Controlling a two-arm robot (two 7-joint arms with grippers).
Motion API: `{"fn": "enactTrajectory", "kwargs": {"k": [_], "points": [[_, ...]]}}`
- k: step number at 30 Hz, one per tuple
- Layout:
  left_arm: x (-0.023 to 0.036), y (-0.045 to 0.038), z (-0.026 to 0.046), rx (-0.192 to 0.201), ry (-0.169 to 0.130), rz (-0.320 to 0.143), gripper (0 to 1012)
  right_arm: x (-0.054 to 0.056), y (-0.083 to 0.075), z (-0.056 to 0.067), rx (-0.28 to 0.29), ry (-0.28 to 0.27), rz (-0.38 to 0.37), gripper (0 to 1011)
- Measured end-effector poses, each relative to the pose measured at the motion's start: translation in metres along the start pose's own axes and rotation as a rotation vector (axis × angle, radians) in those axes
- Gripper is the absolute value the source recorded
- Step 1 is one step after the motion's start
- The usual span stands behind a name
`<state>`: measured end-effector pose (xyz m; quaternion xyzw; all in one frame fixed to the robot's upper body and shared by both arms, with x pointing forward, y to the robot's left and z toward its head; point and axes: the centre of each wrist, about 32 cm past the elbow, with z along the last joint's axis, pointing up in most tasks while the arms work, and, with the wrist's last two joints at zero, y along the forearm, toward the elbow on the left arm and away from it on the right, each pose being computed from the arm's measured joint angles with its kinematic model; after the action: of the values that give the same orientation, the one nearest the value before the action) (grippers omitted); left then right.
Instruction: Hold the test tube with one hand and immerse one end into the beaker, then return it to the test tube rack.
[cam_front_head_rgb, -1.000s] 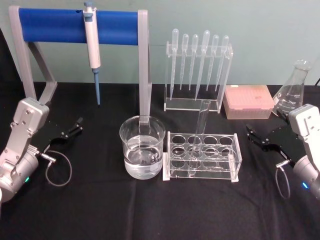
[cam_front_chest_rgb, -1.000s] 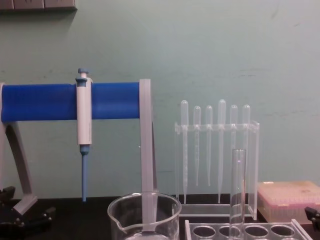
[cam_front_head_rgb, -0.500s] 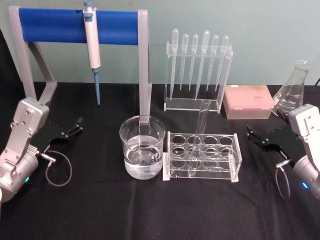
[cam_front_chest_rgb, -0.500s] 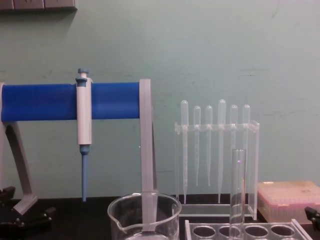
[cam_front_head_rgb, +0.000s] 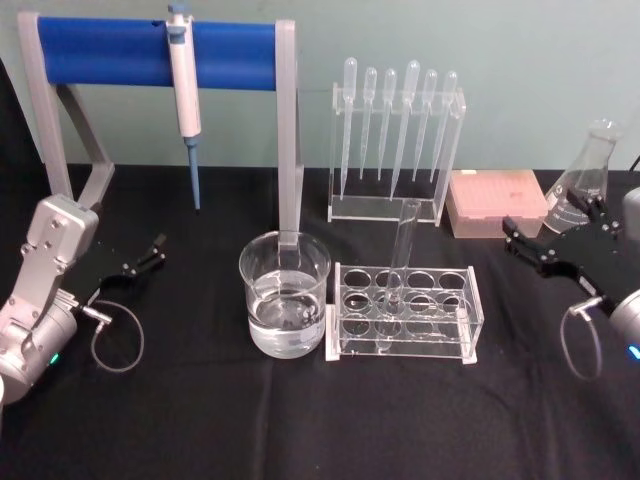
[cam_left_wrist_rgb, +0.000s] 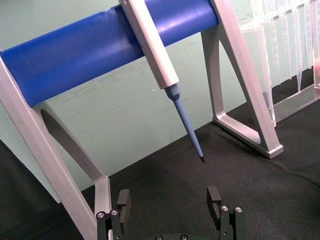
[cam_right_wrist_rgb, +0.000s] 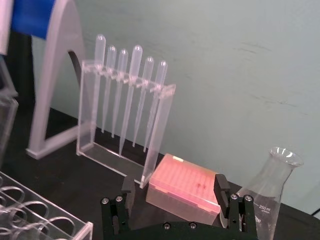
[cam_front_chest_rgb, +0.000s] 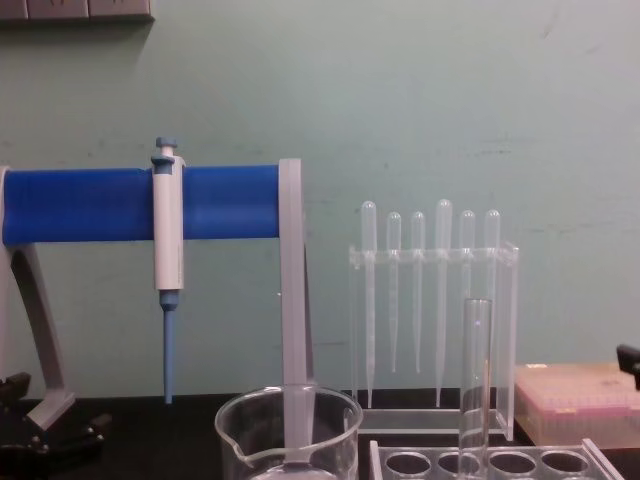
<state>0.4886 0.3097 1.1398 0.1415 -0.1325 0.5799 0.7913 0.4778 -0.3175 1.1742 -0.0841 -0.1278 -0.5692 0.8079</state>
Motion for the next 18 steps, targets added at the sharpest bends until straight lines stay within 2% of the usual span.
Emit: {"fn": "enactTrajectory", "kwargs": {"k": [4,8,9,10,12,13,15,17,18], "points": [[0.0000,0.0000,0.0000,0.000,0.000,0.000,1000,0.012,-0.009,0.012,-0.011,0.050,0.052,1003],[0.0000,0.0000,0.0000,0.000,0.000,0.000,1000,0.028,-0.020,0.025,-0.042,0.125,0.155,1002],[0.0000,0.0000,0.0000,0.000,0.000,0.000,1000,0.028,-0.020,0.025,-0.042,0.125,0.155,1002],[0.0000,0.0000,0.0000,0.000,0.000,0.000,1000,0.035,-0.025,0.028,-0.049,0.153,0.198,1003],[0.0000,0.0000,0.0000,0.000,0.000,0.000,1000,0.040,-0.029,0.031,-0.057,0.176,0.243,1003],[0.0000,0.0000,0.0000,0.000,0.000,0.000,1000,0.044,-0.032,0.034,-0.069,0.203,0.292,1003],[0.0000,0.0000,0.0000,0.000,0.000,0.000,1000,0.047,-0.035,0.036,-0.082,0.224,0.332,1003],[0.0000,0.0000,0.0000,0.000,0.000,0.000,1000,0.047,-0.039,0.037,-0.107,0.272,0.411,1002],[0.0000,0.0000,0.0000,0.000,0.000,0.000,1000,0.047,-0.039,0.037,-0.107,0.272,0.411,1003]]}}
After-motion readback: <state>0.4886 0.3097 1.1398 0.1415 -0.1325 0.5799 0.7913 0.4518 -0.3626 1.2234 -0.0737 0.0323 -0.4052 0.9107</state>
